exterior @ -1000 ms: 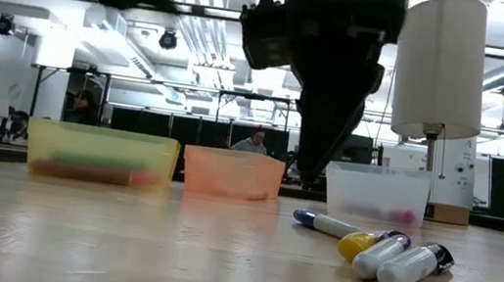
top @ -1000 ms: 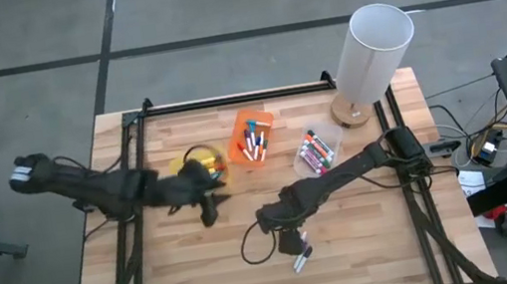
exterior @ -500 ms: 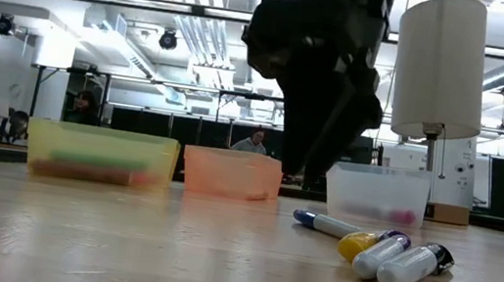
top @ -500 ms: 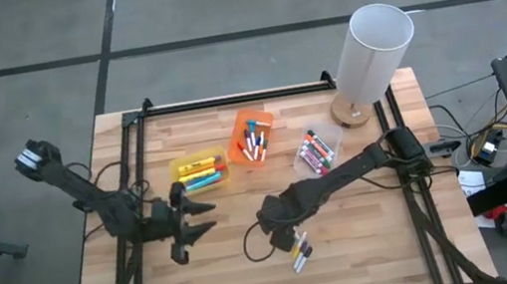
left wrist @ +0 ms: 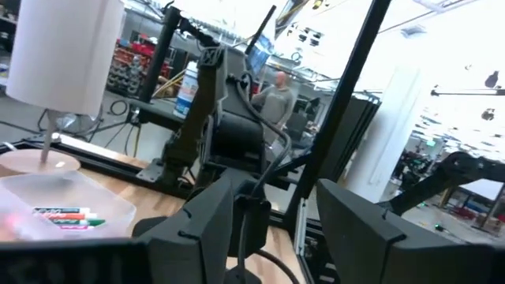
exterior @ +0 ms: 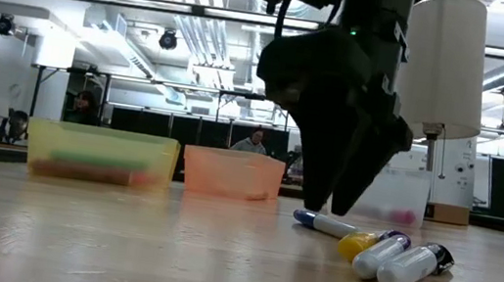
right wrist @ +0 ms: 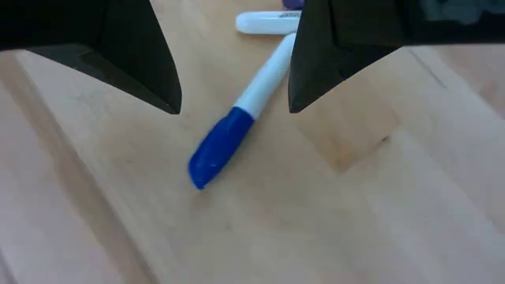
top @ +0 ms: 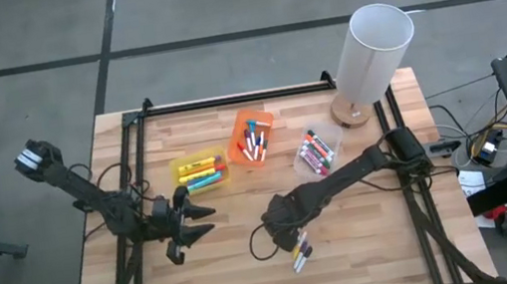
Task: Pick & Place Markers
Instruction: Put the blue pen into the orange bin
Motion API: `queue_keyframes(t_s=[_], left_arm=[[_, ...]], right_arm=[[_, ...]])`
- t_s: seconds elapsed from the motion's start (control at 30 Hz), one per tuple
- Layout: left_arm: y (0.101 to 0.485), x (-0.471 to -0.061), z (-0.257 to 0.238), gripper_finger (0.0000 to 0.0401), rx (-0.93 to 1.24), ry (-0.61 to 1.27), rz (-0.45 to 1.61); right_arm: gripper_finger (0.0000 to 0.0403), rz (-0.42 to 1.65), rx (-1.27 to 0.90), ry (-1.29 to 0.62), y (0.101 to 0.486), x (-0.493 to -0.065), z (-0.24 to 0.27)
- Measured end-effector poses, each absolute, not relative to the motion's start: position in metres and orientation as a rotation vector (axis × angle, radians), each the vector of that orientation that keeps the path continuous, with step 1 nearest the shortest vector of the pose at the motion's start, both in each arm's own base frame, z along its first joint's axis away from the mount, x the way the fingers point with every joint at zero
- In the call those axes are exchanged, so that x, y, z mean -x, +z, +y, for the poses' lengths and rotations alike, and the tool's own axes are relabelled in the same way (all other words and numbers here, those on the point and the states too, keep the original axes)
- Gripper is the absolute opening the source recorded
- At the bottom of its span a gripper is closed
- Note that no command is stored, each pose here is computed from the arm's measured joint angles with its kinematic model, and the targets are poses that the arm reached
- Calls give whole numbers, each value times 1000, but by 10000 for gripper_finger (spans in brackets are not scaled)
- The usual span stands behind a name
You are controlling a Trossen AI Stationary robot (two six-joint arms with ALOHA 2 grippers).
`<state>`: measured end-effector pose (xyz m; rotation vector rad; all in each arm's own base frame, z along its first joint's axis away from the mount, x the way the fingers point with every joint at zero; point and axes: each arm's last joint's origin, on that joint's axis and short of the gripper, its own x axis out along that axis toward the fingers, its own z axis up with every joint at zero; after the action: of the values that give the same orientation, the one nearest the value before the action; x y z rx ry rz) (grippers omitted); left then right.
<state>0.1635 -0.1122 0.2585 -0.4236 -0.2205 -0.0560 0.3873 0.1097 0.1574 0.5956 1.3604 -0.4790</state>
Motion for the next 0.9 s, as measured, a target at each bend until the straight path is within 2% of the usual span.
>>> queue_keyframes(t_s=[0.2,0.33,0.47,0.77,0.9], left_arm=[[258,-163,-112,179,434,-69,-223],[256,-163,-112,179,474,-73,-212],[256,-163,-112,179,482,-76,-214],[257,-163,-112,179,484,-75,-217],[257,-163,-112,179,485,-74,-217]], right_arm=[[225,1349,-620,-461,148,-385,112],[207,1361,-623,-459,142,-382,111],[167,1361,-605,-453,141,-381,110],[35,1362,-556,-415,140,-383,105],[27,1359,-546,-385,143,-385,98]])
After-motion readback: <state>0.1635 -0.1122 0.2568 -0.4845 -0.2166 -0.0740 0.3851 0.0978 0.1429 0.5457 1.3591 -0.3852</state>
